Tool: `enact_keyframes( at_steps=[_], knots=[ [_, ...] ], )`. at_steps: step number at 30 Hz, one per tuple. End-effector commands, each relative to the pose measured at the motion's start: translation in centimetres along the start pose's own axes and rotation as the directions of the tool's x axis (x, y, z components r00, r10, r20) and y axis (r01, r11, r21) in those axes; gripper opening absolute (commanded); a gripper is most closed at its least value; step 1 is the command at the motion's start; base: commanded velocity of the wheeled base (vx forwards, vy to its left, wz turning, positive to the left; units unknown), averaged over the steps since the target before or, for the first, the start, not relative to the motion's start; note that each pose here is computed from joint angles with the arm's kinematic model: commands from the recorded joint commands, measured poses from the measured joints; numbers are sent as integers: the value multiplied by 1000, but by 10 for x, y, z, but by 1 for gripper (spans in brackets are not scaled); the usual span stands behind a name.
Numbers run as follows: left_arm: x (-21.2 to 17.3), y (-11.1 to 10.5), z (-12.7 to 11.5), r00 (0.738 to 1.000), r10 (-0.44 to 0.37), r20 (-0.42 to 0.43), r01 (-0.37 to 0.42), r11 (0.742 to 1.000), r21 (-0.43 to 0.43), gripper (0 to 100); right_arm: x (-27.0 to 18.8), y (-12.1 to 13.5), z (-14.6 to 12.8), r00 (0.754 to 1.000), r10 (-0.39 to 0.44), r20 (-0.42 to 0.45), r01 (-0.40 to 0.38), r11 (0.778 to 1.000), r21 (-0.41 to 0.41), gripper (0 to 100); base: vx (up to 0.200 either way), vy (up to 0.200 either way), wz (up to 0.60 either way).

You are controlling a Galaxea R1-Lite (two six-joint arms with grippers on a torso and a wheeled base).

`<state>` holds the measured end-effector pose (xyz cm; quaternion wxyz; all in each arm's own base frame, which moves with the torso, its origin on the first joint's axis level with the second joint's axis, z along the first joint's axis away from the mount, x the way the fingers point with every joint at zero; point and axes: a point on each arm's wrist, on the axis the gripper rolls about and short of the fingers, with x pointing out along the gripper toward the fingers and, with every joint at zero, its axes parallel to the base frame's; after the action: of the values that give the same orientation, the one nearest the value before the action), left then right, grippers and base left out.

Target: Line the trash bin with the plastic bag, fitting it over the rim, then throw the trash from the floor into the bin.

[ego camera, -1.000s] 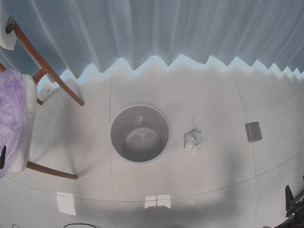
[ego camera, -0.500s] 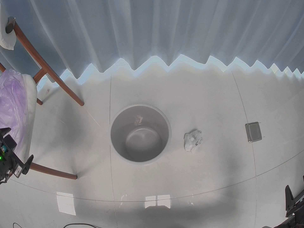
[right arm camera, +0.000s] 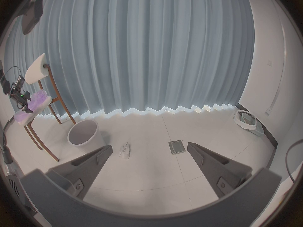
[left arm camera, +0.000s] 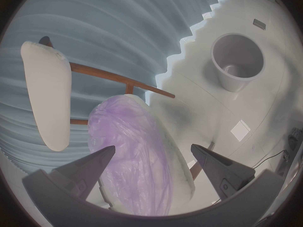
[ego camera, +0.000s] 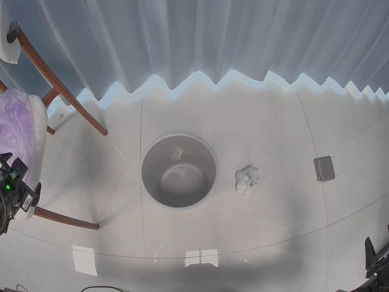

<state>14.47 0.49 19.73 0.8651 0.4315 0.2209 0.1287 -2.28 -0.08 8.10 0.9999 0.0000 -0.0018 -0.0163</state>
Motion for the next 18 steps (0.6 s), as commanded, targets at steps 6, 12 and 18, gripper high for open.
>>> enact_keyframes(
  at_steps=[6, 12, 18],
  knots=[
    [15, 3, 9, 995, 92, -48, -94, 995, -26, 100, 0, 0, -5, 1000, 0, -2, 0, 1000, 0, 100, 0, 0, 0],
    [23, 6, 11, 992, 104, -75, -107, 994, -30, 100, 0, 0, -5, 1000, -1, -2, 1, 1000, 0, 100, 0, 0, 0],
    [33, 7, 13, 990, 101, -99, -106, 993, -50, 100, 0, 0, -5, 1000, 0, -2, 0, 1000, 0, 100, 0, 0, 0]
  ],
)
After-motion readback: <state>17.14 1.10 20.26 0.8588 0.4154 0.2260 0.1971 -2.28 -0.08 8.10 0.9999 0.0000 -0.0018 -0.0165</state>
